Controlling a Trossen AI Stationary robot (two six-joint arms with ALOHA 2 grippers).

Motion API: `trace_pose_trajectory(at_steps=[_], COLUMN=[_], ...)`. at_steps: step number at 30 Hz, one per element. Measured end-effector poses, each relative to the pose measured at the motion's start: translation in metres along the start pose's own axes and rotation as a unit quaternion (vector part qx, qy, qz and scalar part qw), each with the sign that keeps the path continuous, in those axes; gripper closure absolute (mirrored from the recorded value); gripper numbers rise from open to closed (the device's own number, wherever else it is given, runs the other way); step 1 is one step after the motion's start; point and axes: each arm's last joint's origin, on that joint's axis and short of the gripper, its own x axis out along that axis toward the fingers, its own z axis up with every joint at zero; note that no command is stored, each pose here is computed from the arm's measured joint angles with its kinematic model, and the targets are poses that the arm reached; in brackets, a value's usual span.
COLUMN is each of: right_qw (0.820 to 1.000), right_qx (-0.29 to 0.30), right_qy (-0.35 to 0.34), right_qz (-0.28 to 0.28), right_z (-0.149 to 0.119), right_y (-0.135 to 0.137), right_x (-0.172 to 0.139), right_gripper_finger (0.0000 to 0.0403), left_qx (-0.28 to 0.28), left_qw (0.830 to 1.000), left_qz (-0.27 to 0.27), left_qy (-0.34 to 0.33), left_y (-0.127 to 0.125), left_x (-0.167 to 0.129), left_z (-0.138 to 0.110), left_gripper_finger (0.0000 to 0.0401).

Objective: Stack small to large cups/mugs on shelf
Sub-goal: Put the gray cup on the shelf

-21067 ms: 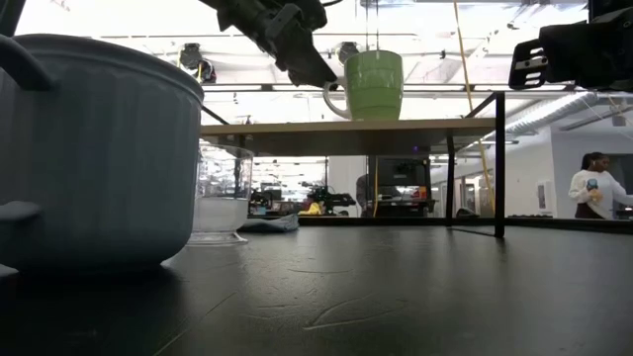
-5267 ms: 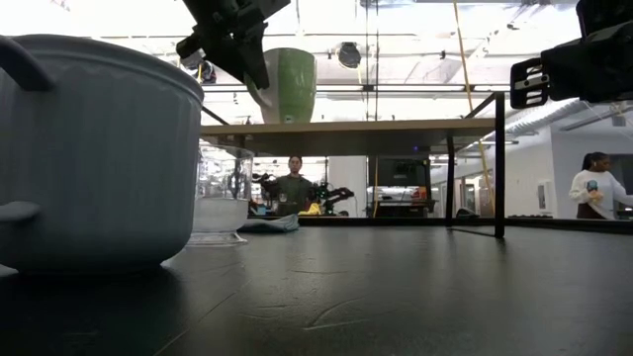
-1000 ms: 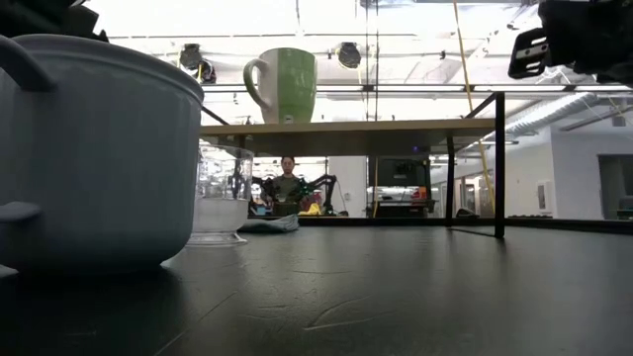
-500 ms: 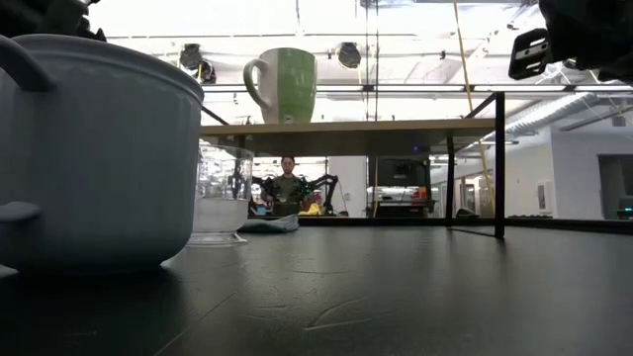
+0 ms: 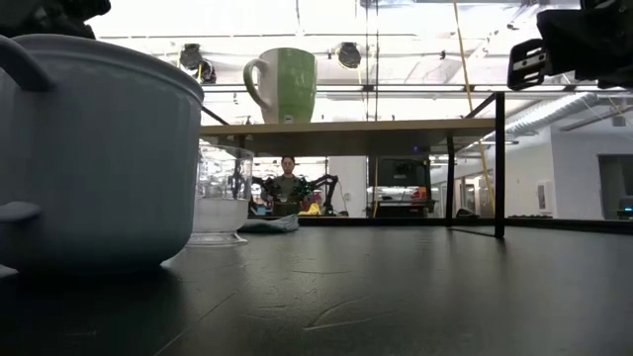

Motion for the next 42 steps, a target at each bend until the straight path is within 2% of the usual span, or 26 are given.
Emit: trace_pose_trajectory(at_steps=[3,7,12,16,27,35,42], right_qw=[1.000,1.000,1.000,1.000,1.000,1.000,1.000], right_qx=[0.001,0.002,0.003,0.002,0.004,0.004,0.004], right_qy=[0.002,0.005,0.012,0.019,0.023,0.023,0.023], right_qz=[0.000,0.000,0.001,0.001,0.002,0.002,0.002], right_z=[-0.001,-0.001,-0.003,-0.005,-0.006,-0.006,-0.006], right_y=[0.000,0.000,0.000,-0.001,-0.001,-0.001,-0.001], right_x=[0.001,0.002,0.003,0.004,0.004,0.004,0.004], right_gripper_finger=[0.0403,0.0403,0.0403,0.0403,0.0403,0.0403,0.0403], left_qx=[0.009,0.056,0.100,0.120,0.140,0.160,0.114], left_qw=[1.000,0.996,0.981,0.970,0.963,0.946,0.954], left_qz=[-0.019,-0.071,-0.165,-0.213,-0.231,-0.279,-0.273], left_qy=[0.008,0.003,-0.004,-0.009,-0.009,-0.039,-0.052], left_y=[-0.005,-0.018,-0.035,-0.045,-0.057,-0.066,-0.067], left_x=[0.002,0.005,0.007,0.011,0.014,0.002,0.002], left_z=[-0.001,0.001,0.005,0.005,-0.003,-0.003,0.002], left_gripper_finger=[0.0394,0.0397,0.0396,0.0399,0.0399,0.0399,0.0393])
